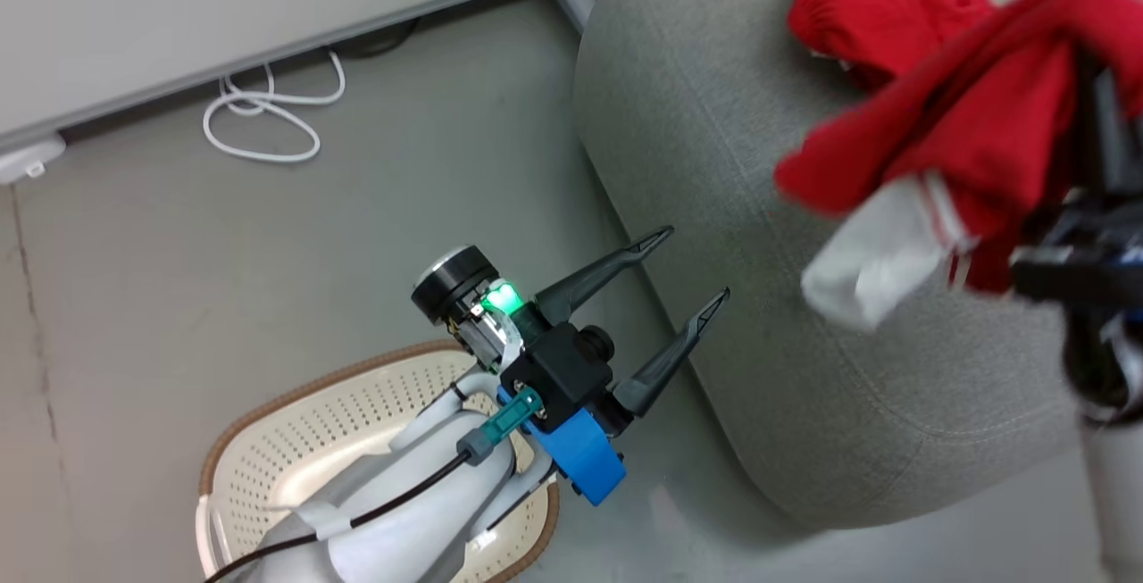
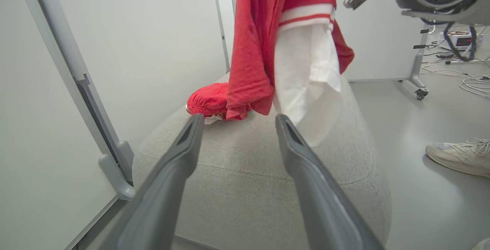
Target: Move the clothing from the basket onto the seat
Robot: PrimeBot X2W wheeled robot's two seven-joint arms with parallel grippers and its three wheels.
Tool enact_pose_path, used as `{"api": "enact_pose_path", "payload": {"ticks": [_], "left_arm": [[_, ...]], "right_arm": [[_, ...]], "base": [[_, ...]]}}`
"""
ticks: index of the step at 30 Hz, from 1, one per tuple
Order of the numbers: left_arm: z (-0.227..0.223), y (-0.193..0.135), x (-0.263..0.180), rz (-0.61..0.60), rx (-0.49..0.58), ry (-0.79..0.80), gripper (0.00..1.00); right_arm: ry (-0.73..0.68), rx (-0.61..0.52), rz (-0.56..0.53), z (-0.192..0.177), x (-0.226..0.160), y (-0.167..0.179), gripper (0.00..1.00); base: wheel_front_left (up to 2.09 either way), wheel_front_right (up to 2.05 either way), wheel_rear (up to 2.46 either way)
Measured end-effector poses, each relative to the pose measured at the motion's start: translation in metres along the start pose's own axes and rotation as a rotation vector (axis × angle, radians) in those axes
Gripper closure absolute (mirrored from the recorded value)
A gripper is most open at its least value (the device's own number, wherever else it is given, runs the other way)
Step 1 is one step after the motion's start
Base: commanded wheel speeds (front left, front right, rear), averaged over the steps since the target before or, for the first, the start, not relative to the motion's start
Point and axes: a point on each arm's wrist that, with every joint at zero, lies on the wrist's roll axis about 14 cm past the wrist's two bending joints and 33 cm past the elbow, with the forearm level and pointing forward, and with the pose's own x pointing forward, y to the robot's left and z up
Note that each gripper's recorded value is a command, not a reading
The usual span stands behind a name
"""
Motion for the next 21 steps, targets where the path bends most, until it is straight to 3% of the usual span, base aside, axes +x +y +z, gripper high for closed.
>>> {"api": "enact_pose_path", "payload": {"ticks": [7, 12, 16, 21], "left_arm": [[-0.024, 0.029, 0.003, 0.013, -0.020, 0.007, 0.00], [-0.053, 0.052, 0.002, 0.035, -0.053, 0.024, 0.00], [-0.081, 0.068, -0.002, 0.061, -0.087, 0.044, 0.00], [-0.114, 0.082, -0.010, 0.091, -0.133, 0.071, 0.00]], "right_arm": [[-0.200, -0.137, -0.022, 0.049, 0.087, -0.026, 1.00], [-0.228, -0.267, -0.079, 0.052, 0.140, -0.062, 1.00], [-0.165, -0.332, -0.140, 0.026, 0.166, -0.094, 1.00], [-0.019, -0.339, -0.208, -0.040, 0.174, -0.123, 1.00]], "base": [[0.00, 0.00, 0.00], [0.00, 0.00, 0.00], [0.00, 0.00, 0.00], [0.00, 0.00, 0.00]]}}
